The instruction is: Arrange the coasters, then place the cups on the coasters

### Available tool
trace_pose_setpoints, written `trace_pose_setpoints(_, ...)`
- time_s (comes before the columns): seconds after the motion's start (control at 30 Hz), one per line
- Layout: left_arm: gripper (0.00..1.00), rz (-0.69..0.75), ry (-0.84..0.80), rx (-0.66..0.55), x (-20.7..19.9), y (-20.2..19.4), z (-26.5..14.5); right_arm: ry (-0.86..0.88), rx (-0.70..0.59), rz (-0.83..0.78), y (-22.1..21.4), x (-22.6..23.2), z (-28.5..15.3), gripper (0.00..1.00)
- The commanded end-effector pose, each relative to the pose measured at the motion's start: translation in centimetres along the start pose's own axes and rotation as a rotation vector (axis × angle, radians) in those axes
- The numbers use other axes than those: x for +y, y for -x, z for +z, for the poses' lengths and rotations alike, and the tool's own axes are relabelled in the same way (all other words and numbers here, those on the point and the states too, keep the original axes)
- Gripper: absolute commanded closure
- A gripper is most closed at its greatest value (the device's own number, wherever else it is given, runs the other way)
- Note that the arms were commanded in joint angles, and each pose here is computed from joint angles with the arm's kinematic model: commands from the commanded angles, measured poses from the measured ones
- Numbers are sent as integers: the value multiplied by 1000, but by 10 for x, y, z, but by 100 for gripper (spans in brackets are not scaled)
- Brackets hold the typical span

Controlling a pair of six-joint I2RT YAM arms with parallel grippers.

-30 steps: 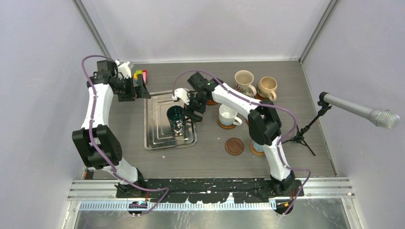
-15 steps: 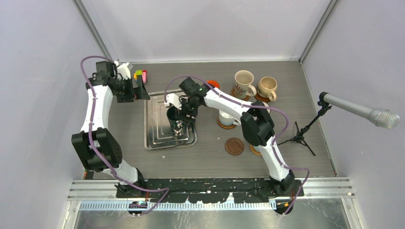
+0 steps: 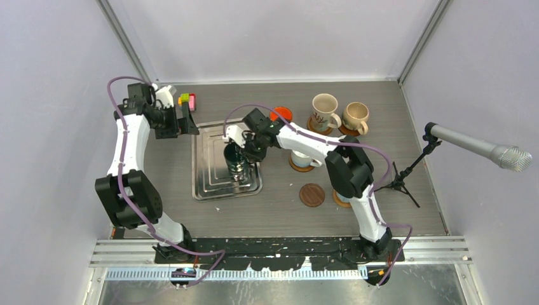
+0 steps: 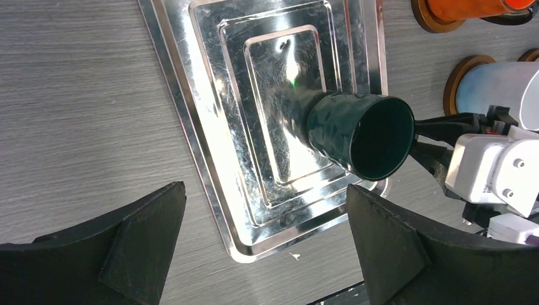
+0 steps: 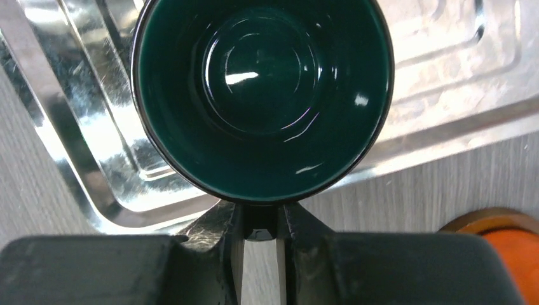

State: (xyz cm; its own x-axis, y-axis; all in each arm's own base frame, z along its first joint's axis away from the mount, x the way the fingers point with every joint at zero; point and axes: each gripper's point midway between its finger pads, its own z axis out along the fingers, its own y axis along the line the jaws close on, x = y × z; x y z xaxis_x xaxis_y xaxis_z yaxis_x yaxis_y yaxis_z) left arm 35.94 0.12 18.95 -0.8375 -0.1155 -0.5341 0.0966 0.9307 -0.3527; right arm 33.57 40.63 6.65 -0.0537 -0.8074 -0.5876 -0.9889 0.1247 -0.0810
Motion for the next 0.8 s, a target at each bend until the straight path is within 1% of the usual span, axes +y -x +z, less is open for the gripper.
trace_pose_setpoints(0.0, 1, 17, -26, -55, -6, 9, -8, -107, -71, 65, 18, -1, -36, 99)
trace_pose_setpoints(0.2, 1, -6, -60, -57, -10, 10, -2, -210, -188, 185, 33, 1, -80, 100)
trace_pose_setpoints(0.37, 1, -40, -94, -73, -16, 14, 0, -271, -266, 301, 28, 16, -124, 100)
trace_pose_setpoints(0.5, 1, -43, -104, -82, -17, 17, 1, -326, -322, 391, 10, 30, -151, 100)
trace_pose_setpoints(0.77, 1, -59, -136, -87, -21, 22, 5, -428, -316, 610, -54, 66, -198, 100)
